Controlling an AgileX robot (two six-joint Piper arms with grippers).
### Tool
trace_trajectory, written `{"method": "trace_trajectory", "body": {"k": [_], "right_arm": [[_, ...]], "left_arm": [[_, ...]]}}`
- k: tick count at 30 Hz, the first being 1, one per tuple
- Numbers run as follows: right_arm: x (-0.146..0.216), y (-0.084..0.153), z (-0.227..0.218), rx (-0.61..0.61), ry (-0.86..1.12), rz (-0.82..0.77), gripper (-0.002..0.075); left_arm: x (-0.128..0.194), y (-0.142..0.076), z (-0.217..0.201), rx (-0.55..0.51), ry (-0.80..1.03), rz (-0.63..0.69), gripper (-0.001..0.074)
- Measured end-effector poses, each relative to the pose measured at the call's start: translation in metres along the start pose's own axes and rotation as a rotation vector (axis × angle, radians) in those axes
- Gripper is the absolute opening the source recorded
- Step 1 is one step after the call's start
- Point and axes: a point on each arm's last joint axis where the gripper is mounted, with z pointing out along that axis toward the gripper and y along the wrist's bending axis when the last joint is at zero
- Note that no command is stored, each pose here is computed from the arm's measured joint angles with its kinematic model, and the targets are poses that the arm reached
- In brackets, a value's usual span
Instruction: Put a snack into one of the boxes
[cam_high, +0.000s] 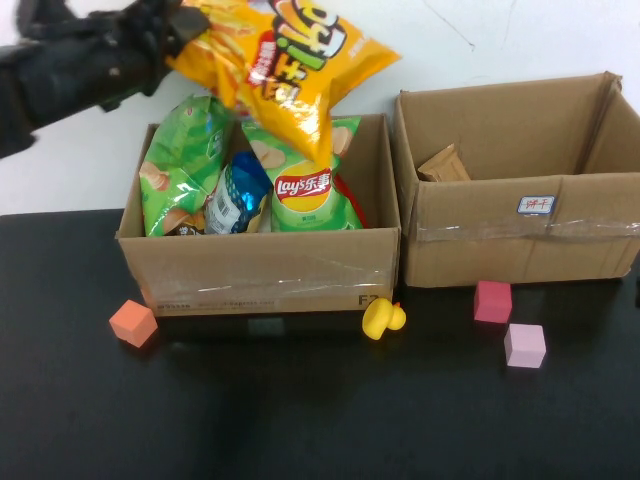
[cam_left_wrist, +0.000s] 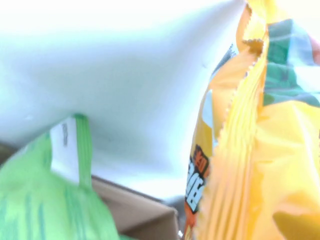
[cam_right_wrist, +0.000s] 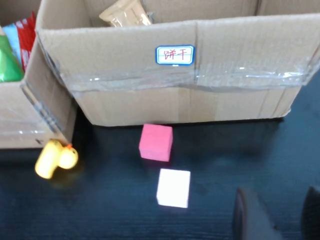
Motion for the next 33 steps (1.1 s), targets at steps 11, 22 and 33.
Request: {"method": "trace_trajectory", "body": {"k": [11, 22, 33], "right_arm": [[0.004, -0.002, 0.0, 0.017, 0.048, -0.06, 0.0199], [0.008, -0.003, 0.0, 0.028, 0.091, -0.068, 0.0153], [0.018, -0.007, -0.003, 0.051, 0.224, -0.225, 0.0113]], "left_arm": [[0.019, 0.02, 0.07, 0.135, 0.183, 0.353, 0.065], [-0.012, -0.021, 0.05, 0.054, 0.182, 0.727, 0.0561], [-0.043, -0.069, -0.006, -0.022, 0.125, 0.883, 0.0128]]}}
